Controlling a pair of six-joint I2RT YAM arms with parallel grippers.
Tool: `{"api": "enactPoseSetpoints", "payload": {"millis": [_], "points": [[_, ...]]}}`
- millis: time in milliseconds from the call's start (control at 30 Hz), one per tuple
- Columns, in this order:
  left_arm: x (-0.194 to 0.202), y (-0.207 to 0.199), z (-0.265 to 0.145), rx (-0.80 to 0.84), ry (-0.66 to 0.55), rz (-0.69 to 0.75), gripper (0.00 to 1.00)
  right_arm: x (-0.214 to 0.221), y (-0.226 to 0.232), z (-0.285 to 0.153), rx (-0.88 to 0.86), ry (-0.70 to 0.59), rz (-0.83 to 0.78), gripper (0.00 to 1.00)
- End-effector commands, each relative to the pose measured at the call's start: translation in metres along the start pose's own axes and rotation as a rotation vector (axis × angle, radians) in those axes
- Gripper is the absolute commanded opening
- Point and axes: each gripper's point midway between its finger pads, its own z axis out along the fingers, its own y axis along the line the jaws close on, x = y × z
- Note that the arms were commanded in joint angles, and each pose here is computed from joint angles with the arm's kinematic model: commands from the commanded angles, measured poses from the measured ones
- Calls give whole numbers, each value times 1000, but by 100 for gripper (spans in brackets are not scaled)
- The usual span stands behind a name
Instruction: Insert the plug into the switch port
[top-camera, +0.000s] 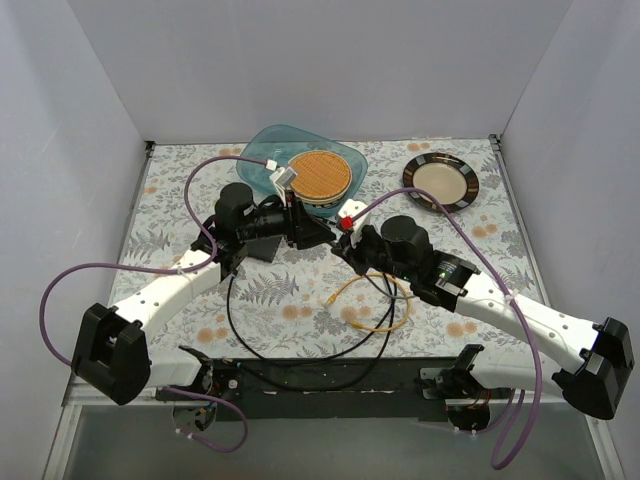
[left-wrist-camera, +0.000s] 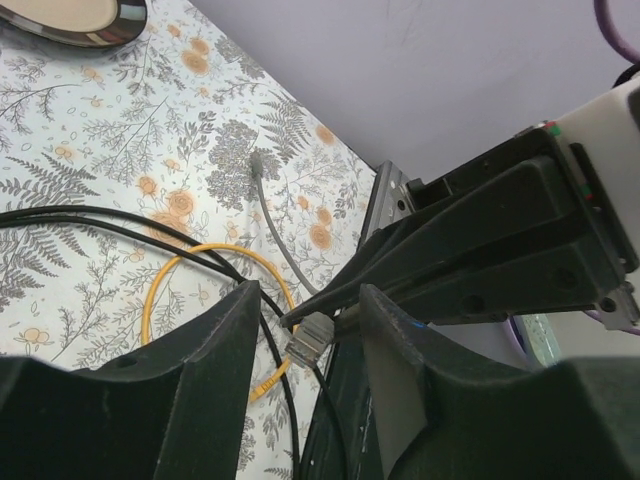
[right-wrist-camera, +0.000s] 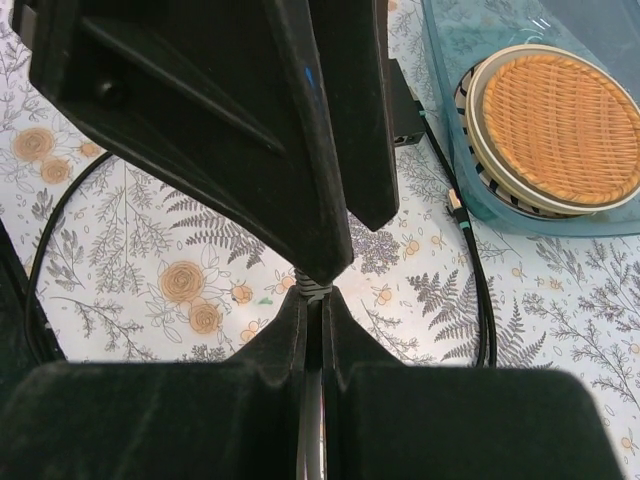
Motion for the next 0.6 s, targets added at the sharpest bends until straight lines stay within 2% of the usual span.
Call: {"api": "enactPoseSetpoints", "payload": {"millis": [0, 100, 133, 167, 267, 333, 367, 433, 467, 567], "points": [[-8, -5, 3, -3, -1, 51, 41, -43, -2, -9, 12, -119, -2, 1], [-7, -6, 4, 4, 11, 52, 19, -44, -4, -10, 27, -124, 0, 1], [-6, -7, 5, 6, 13, 51, 5, -43, -4, -9, 26, -122, 3, 1], [-6, -7, 5, 9, 14, 52, 0, -43, -4, -9, 26, -122, 3, 1], [-6, -11, 5, 20, 11, 63, 0, -41, -3, -7, 20, -117, 2, 3], [-8, -16, 2, 27, -1, 90, 0, -45, -4, -9, 31, -128, 14, 29], [-9, -18, 1, 28, -8, 102, 0, -48, -6, -12, 41, -140, 19, 49], [-10, -24, -4, 35, -26, 136, 0, -60, -9, -23, 59, -183, 28, 67], [-10, -25, -6, 37, -32, 146, 0, -62, -9, -26, 58, -192, 29, 79], [-12, -31, -11, 38, -56, 177, 0, -87, -9, -41, 46, -284, 36, 90]]}}
